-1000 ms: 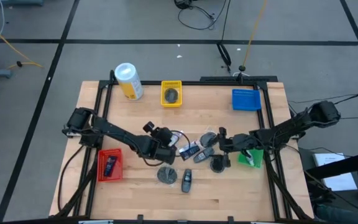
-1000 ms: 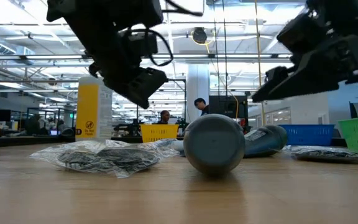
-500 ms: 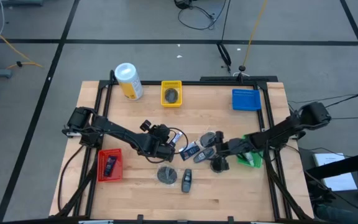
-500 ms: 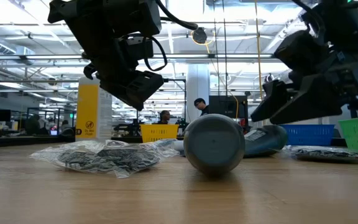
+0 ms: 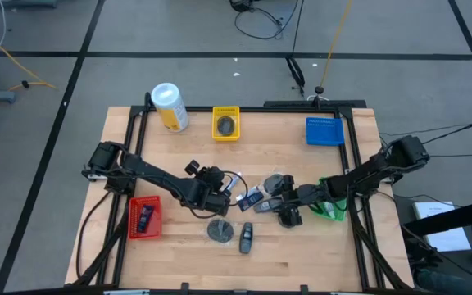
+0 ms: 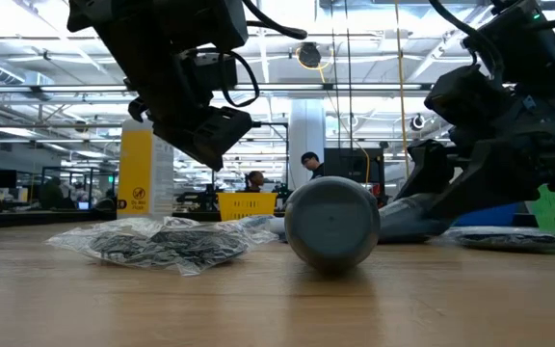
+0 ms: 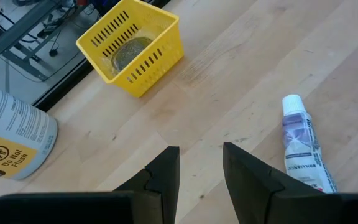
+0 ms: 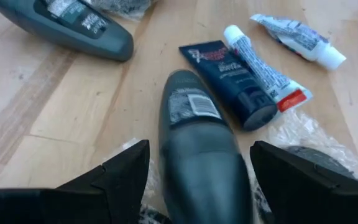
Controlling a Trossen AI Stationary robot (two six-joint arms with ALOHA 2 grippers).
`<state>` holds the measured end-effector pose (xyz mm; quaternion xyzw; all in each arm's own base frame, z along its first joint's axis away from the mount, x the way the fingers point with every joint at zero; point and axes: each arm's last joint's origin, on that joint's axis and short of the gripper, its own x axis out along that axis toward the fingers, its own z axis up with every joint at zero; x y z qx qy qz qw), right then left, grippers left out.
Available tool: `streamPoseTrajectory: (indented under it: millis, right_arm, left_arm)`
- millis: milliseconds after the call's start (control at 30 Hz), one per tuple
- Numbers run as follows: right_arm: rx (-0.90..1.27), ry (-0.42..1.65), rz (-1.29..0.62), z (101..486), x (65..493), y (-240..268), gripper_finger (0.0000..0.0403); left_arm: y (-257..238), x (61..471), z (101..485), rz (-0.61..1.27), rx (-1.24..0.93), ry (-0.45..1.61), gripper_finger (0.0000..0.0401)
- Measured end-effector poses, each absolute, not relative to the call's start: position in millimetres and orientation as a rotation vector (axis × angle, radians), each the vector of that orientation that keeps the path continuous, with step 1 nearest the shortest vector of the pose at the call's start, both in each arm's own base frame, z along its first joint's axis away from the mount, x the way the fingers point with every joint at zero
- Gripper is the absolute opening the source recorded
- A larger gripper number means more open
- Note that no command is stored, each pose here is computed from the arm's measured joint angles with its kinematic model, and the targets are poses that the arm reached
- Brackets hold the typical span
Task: Pick & Place Travel size toiletries
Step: Put the deodorant into the blue bin
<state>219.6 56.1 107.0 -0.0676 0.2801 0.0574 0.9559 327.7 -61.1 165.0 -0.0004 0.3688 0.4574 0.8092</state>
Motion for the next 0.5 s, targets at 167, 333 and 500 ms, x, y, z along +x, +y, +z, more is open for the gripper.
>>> streamPoseTrajectory:
  millis: [167,333,500]
  right_arm:
    - [-0.136,0.565,0.117,107.4,219.8,56.2,0.027]
    - [-0.135,0.562,0.118,107.7,220.0,56.3,0.027]
    - [-0.136,0.565,0.12,107.4,219.8,56.3,0.0269]
  left_arm:
    - [-61.0,327.8,165.0,0.978,-0.002,0.787,0.0122]
    - [-61.1,327.9,165.0,0.978,-0.003,0.786,0.0122]
    - [-61.2,328.4,165.1,0.977,-0.006,0.782,0.0122]
